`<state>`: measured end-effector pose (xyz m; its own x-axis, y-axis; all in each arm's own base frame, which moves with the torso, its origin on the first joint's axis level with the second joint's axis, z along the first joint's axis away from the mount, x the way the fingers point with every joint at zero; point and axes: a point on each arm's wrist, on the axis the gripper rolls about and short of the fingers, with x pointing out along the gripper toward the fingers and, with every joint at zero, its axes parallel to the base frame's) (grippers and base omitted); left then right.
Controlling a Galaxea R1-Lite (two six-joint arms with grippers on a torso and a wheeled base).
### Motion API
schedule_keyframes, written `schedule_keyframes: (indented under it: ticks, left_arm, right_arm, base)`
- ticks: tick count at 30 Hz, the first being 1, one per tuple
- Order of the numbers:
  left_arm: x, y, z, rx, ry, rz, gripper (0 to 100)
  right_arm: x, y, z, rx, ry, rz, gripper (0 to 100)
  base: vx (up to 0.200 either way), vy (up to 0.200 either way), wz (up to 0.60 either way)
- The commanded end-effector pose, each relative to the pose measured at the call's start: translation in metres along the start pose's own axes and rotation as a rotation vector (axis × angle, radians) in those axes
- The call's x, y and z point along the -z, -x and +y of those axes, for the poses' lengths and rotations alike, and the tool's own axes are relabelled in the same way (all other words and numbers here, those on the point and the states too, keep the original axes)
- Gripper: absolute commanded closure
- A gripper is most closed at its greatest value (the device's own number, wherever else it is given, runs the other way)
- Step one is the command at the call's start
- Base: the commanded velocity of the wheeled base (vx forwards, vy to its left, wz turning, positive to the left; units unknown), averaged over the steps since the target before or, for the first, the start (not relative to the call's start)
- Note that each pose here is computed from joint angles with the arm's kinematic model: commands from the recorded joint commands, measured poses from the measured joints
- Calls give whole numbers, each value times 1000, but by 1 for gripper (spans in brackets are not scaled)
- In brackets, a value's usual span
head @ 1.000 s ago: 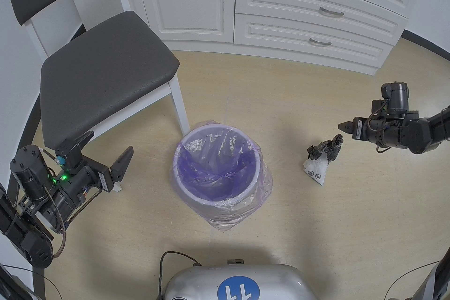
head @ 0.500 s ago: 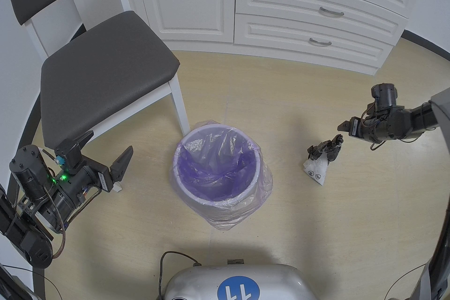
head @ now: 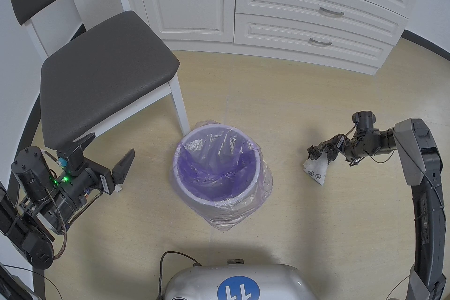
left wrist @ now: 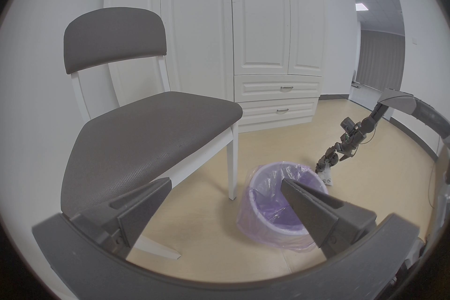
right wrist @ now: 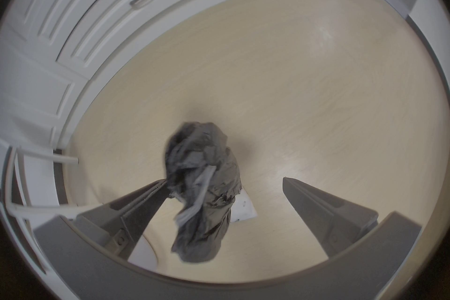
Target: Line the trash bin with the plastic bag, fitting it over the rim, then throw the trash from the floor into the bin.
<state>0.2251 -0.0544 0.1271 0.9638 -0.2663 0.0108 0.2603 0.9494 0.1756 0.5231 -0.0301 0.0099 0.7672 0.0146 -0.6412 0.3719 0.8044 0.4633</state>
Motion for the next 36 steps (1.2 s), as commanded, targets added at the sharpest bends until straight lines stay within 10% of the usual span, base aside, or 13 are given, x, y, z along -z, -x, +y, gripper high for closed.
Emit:
schedule_keyframes:
  ticks: [1, 17, 18, 26, 36]
  left_arm:
    - [3, -1, -1, 3, -12, 14, 0]
    - [5, -1, -1, 5, -15, 23, 0]
    - [5, -1, -1, 5, -15, 23, 0]
    - [-2, 2, 3, -14, -16, -10, 0]
    - [-4, 4, 2, -12, -16, -15, 0]
  right_arm:
    - [16, -26, -6, -3, -47, 25, 0]
    - [29, -38, 5, -94, -58, -51, 0]
    - [30, -38, 5, -93, -56, -50, 100]
    - [-55, 102, 63, -117, -3, -339, 100]
    - [-35, 237, 88, -320, 163, -357, 100]
  base:
    - [0, 0, 0]
    - [0, 0, 0]
    - [0, 0, 0]
    - [0, 0, 0]
    - [0, 0, 0]
